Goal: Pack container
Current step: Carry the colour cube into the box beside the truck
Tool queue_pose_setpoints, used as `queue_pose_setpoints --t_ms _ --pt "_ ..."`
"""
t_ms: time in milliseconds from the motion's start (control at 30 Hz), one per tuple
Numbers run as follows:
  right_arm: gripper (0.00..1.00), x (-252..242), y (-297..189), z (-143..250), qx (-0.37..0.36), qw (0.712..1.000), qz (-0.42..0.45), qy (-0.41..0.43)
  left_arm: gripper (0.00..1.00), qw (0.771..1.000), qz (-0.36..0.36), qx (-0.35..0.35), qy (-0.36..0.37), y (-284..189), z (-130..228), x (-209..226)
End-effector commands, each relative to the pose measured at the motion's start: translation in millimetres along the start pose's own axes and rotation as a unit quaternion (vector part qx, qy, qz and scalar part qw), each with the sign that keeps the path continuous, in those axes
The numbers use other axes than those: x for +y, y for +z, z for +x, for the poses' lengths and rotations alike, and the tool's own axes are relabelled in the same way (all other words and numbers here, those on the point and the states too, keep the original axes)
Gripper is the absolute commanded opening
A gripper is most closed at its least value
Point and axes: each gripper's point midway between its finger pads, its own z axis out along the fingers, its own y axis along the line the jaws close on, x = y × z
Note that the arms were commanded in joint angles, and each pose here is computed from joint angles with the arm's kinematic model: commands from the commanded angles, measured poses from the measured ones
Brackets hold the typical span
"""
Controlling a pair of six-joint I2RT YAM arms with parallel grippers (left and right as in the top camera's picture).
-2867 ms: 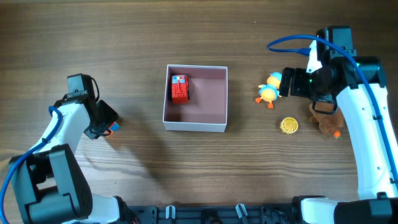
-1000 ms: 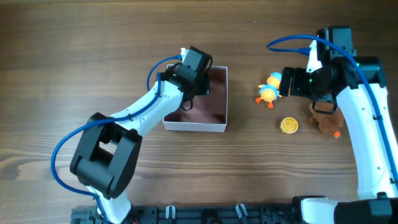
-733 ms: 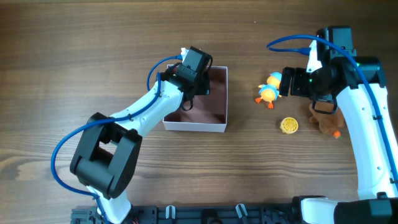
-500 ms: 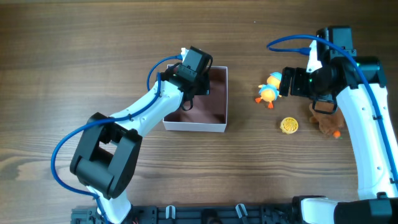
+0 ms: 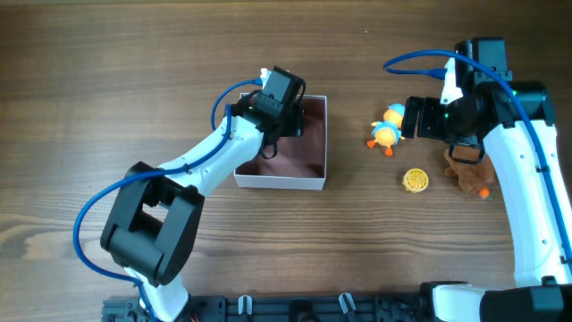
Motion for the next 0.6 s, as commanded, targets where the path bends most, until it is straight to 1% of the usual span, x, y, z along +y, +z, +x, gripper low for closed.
queue_pose_setpoints --t_ms 0,67,200,233,267,333,367,500,567 --pt "1.00 1.4 -3.3 -6.0 -0.008 1.000 -0.003 0.004 0.59 1.000 -0.006 -0.007 0.003 0.5 -3.7 1.2" --pt "1.00 1.4 -3.3 -6.0 -0.008 1.000 -0.003 0.004 0.62 1.000 -0.004 -0.010 0.018 -3.5 -6.5 -0.2" --pt "1.00 1.4 -3.3 -5.9 -0.007 1.000 -0.004 0.005 0.59 0.999 0.010 -0.038 0.024 -27.9 -25.4 -8.0" --pt "1.00 1.3 -3.3 -6.0 -0.008 1.000 -0.003 0.004 0.54 0.998 0.014 -0.048 0.023 -34.9 -31.0 -10.3" --pt "1.00 1.3 -3.3 -6.0 -0.008 1.000 -0.003 0.005 0.45 0.998 0.021 -0.058 0.023 -43.9 -36.5 -13.7" --pt "1.00 1.4 -3.3 -5.9 -0.007 1.000 -0.004 0.005 0.12 0.995 0.038 -0.072 0.064 -59.5 -39.7 -26.9" --pt "1.00 1.4 -3.3 -6.0 -0.008 1.000 -0.004 0.005 0.04 0.993 0.046 -0.071 0.083 -61.5 -37.1 -33.6" --pt "1.00 1.4 -3.3 -6.1 -0.008 1.000 -0.004 0.005 0.04 0.983 0.092 -0.042 0.153 -56.5 -15.1 -61.2" --pt "1.00 1.4 -3.3 -6.0 -0.008 1.000 -0.004 0.005 0.04 0.982 0.094 -0.030 0.160 -46.4 -8.6 -62.4"
